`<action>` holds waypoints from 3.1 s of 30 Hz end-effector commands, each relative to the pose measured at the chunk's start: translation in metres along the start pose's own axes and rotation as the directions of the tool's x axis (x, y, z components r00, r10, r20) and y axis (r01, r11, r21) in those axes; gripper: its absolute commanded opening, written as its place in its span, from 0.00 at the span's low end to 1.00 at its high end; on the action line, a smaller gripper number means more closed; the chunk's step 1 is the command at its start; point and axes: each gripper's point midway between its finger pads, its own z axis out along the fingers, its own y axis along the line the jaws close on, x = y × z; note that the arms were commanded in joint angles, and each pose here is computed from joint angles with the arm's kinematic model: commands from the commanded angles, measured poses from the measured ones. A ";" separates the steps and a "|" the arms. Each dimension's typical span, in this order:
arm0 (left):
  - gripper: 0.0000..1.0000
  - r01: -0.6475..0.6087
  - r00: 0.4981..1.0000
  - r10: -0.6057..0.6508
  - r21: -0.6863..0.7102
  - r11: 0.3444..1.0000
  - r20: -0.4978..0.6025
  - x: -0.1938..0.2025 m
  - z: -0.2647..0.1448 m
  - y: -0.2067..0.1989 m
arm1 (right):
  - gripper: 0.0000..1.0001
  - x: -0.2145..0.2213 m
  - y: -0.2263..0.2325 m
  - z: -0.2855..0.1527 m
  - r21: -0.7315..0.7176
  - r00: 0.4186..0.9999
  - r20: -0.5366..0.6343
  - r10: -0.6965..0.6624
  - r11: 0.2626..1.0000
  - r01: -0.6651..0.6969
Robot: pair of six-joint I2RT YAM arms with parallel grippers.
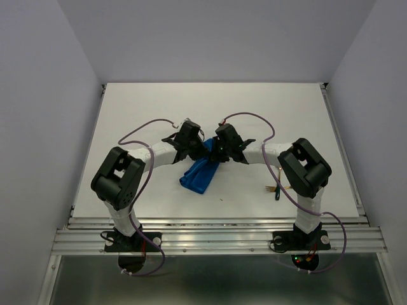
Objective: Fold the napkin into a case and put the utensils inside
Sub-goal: Fold the 2/3-rectangle-folded napkin at the center of the board.
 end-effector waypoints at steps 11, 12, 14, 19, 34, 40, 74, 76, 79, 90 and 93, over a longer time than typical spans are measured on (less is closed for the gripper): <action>0.00 0.167 0.986 -0.165 0.144 0.975 -0.031 0.014 -0.003 -0.024 | 0.07 0.005 0.005 -0.003 -0.019 1.000 0.008 -0.008 1.000 0.009; 0.00 0.157 0.988 -0.156 0.134 0.978 -0.023 0.013 -0.004 -0.023 | 0.07 0.003 0.007 -0.005 -0.023 1.000 0.016 -0.009 1.000 0.009; 0.00 0.146 0.989 -0.147 0.100 0.984 0.001 0.007 -0.005 -0.020 | 0.07 -0.003 0.007 -0.010 -0.014 0.999 0.041 -0.015 1.000 0.015; 0.00 0.134 0.991 -0.136 0.070 0.988 0.017 0.006 -0.006 -0.013 | 0.09 -0.027 0.008 -0.029 0.022 0.990 0.139 -0.006 1.000 0.003; 0.00 0.087 0.995 -0.090 0.061 0.994 0.047 -0.003 -0.010 -0.016 | 0.15 -0.050 -0.020 -0.061 0.096 0.963 0.266 0.046 0.993 -0.074; 0.00 0.019 0.997 -0.022 0.042 0.999 0.080 -0.013 -0.017 -0.022 | 0.15 -0.065 -0.044 -0.055 0.122 0.964 0.261 0.054 0.989 -0.088; 0.00 -0.209 0.977 0.210 -0.016 0.978 0.033 0.006 0.014 -0.061 | 0.13 -0.062 -0.071 -0.006 0.140 0.988 0.122 0.094 0.984 -0.111; 0.00 -0.212 0.977 0.212 -0.021 0.977 0.029 0.008 0.016 -0.062 | 0.13 -0.061 -0.071 -0.005 0.140 0.988 0.120 0.095 0.984 -0.111; 0.00 -0.221 0.975 0.222 -0.040 0.974 0.019 0.011 0.022 -0.056 | 0.13 -0.060 -0.070 -0.007 0.134 0.988 0.120 0.096 0.985 -0.112; 0.28 -0.269 0.963 0.270 -0.071 0.961 0.008 0.016 0.024 -0.036 | 0.13 -0.063 -0.066 -0.009 0.118 0.987 0.127 0.099 0.986 -0.114; 0.50 -0.305 0.951 0.306 -0.043 0.951 0.033 0.013 0.016 -0.043 | 0.13 -0.062 -0.067 -0.009 0.118 0.987 0.124 0.099 0.986 -0.114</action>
